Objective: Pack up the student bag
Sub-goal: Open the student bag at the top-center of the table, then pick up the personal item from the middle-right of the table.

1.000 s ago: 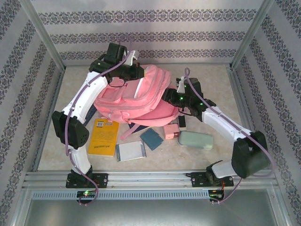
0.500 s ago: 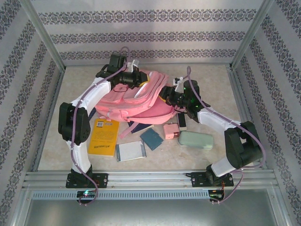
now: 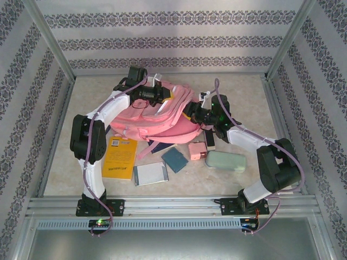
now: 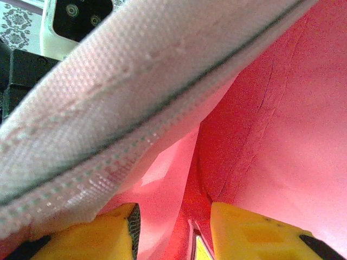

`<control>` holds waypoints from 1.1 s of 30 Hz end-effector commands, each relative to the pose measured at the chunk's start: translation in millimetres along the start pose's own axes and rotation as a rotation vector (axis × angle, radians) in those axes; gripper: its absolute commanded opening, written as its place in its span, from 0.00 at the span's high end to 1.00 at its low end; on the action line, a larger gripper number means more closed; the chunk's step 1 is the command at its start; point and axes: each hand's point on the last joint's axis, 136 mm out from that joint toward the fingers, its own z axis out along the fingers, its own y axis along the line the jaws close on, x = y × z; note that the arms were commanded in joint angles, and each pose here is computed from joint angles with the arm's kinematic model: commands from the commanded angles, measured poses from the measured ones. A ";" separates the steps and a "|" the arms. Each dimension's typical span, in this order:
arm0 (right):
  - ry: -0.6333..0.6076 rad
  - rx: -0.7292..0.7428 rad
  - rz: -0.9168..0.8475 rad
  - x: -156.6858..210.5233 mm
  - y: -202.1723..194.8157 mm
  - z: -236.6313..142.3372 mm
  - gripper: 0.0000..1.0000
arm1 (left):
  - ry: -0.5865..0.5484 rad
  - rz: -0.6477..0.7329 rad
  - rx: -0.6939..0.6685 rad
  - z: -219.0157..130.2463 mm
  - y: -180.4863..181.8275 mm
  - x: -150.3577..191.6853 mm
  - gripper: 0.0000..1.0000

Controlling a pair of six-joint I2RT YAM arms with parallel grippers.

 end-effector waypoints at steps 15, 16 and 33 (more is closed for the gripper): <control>-0.057 0.122 -0.125 -0.3 -12.8 -30.8 0.52 | -0.121 0.108 0.152 -76.1 -84.1 -31.3 1.00; -0.056 0.149 -0.144 0.3 -15.1 -34.5 0.51 | -0.119 0.112 0.158 -77.6 -86.3 -31.8 1.00; -0.077 0.832 -0.446 14.3 -107.6 -131.0 0.35 | -0.148 0.109 0.194 -99.2 -90.2 -55.3 1.00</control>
